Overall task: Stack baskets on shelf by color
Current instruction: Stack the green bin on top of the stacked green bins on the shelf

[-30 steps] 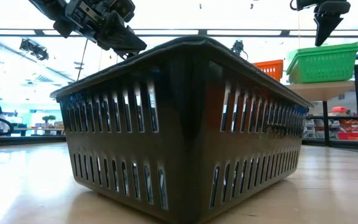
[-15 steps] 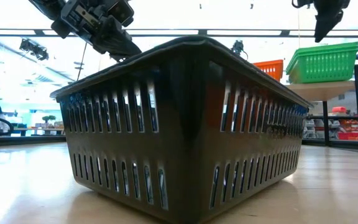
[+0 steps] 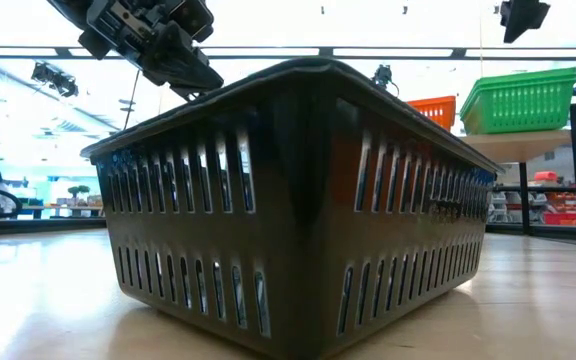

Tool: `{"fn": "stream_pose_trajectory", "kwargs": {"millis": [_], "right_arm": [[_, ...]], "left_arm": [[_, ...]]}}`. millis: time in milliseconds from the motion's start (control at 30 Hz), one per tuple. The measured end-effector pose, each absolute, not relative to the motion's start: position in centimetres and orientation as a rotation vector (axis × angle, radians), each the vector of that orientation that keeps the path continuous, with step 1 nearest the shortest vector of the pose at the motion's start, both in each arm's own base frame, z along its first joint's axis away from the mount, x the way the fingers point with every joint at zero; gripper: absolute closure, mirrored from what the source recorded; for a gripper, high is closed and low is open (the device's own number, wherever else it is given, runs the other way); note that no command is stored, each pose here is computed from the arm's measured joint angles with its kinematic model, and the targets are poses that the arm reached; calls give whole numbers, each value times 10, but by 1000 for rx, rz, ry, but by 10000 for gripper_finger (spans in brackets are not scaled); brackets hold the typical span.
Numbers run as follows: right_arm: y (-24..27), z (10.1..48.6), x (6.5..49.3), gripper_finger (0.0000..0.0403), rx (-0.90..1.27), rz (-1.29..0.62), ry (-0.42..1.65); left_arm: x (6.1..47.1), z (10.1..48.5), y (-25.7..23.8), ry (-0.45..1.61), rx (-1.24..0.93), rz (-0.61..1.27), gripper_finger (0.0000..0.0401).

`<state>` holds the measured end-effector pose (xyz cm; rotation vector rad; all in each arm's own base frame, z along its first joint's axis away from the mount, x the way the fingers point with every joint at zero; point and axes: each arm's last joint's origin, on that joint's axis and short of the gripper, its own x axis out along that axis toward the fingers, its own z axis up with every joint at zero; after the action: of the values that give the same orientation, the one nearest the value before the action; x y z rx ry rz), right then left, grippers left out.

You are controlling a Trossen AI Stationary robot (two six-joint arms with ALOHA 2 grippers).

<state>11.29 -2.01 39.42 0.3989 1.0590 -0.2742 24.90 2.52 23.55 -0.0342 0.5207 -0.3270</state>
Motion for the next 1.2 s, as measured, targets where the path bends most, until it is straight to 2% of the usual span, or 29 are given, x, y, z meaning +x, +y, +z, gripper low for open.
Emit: {"fn": "stream_pose_trajectory", "kwargs": {"millis": [200, 400, 667, 1033, 1200], "right_arm": [[1, 389, 141, 194, 409, -174, 1100], [24, 371, 167, 195, 345, -196, 1261], [35, 358, 169, 202, 315, -312, 1340], [29, 310, 165, 204, 248, -424, 1509], [24, 306, 166, 204, 198, -488, 1489]], "left_arm": [[250, 235, 21, 528, -24, -309, 373], [250, 234, 19, 541, -37, -299, 368], [247, 230, 2, 603, -46, -363, 377], [247, 230, -23, 619, -28, -392, 373], [246, 229, -29, 621, -12, -392, 380]]}}
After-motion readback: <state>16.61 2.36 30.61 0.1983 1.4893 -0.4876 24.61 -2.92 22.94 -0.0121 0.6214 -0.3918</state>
